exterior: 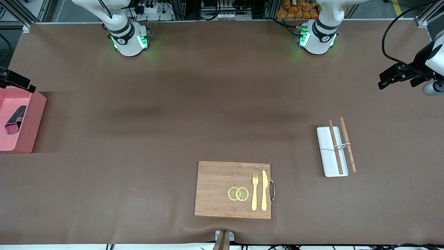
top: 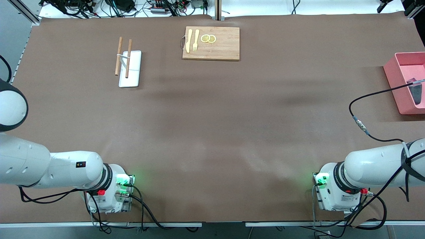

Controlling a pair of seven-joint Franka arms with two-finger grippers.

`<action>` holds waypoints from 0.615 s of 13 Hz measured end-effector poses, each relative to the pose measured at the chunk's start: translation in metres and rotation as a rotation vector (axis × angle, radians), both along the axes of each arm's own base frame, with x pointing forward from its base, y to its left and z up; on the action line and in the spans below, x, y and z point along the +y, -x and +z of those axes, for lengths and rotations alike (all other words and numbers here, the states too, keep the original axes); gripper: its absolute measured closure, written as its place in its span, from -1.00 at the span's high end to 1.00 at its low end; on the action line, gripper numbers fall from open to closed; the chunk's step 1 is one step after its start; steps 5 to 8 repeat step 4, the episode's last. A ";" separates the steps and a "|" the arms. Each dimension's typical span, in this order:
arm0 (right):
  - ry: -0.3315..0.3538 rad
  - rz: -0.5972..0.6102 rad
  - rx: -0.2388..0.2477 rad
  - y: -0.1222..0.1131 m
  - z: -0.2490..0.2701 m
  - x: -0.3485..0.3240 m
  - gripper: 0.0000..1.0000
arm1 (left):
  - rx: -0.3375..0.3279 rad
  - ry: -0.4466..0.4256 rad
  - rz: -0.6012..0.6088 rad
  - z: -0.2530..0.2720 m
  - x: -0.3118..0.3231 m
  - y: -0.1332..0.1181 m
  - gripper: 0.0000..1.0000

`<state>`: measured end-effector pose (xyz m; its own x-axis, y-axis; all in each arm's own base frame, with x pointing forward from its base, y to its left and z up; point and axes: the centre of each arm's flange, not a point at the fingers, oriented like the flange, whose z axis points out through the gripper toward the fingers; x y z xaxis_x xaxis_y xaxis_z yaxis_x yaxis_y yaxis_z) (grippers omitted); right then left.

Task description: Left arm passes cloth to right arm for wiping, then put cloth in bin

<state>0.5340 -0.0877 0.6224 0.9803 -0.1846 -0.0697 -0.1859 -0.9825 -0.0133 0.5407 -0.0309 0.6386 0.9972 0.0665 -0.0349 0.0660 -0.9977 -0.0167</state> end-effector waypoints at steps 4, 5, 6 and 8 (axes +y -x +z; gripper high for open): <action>-0.001 0.005 0.003 0.000 0.000 0.002 1.00 | -0.029 0.002 -0.012 0.013 -0.007 0.000 1.00; -0.001 0.005 0.003 0.000 0.000 0.002 1.00 | -0.029 0.002 -0.012 0.013 -0.007 0.000 1.00; -0.001 0.005 0.003 0.000 0.000 0.002 1.00 | -0.029 0.002 -0.012 0.013 -0.007 0.000 1.00; -0.001 0.005 0.003 0.000 0.000 0.002 1.00 | -0.029 0.002 -0.012 0.013 -0.007 0.000 1.00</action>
